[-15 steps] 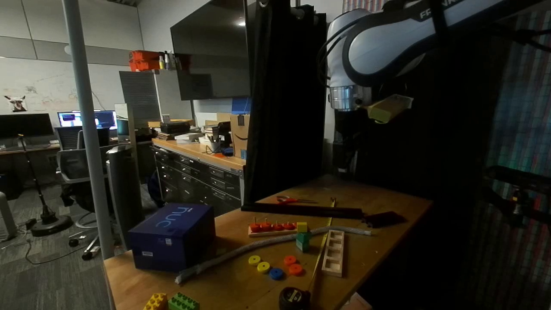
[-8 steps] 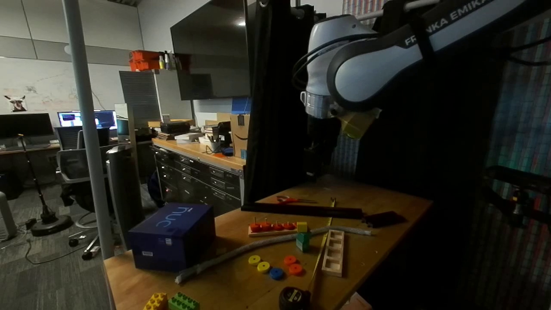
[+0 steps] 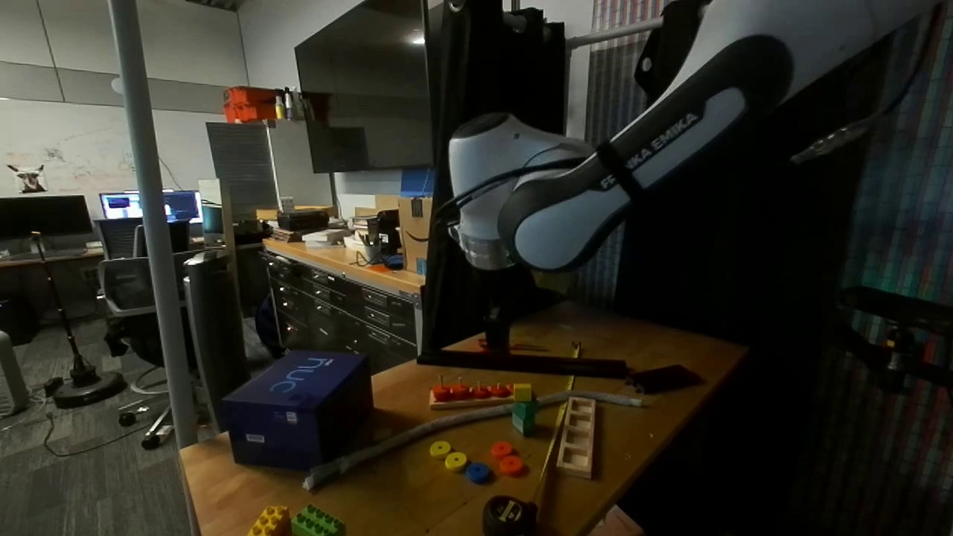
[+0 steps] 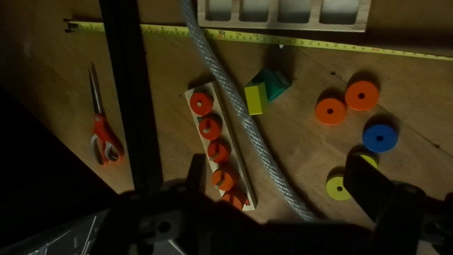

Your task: Remove the orange object from the thing and put it on the table

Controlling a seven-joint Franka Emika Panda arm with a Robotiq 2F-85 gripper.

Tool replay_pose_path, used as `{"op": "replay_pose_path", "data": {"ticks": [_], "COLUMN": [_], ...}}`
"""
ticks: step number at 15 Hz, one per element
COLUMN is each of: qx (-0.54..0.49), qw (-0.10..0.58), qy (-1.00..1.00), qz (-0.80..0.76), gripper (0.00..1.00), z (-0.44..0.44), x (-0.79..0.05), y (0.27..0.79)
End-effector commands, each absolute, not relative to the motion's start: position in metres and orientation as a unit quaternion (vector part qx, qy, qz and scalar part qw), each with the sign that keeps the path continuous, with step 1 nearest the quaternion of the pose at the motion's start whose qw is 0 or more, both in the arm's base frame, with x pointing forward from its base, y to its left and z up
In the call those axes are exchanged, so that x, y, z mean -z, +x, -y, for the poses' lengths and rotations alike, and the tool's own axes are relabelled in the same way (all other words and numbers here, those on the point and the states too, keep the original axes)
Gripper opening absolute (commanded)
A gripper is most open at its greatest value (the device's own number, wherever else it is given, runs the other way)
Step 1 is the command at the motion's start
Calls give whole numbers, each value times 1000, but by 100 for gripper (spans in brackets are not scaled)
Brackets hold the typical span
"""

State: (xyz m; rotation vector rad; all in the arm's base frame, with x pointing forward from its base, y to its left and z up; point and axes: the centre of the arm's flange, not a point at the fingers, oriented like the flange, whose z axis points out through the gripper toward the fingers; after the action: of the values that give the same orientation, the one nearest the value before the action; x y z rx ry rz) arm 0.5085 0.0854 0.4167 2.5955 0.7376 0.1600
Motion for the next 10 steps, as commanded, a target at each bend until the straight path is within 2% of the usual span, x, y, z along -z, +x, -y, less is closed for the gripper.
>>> {"op": "replay_pose_path", "data": {"ticks": [1, 10], "qx": [-34, -12], "qw": [242, 181], "qy": [914, 899], "qz": [-323, -398], "gripper": [100, 100], "z": [-90, -62], "x": [-383, -346], "y": [580, 677]}}
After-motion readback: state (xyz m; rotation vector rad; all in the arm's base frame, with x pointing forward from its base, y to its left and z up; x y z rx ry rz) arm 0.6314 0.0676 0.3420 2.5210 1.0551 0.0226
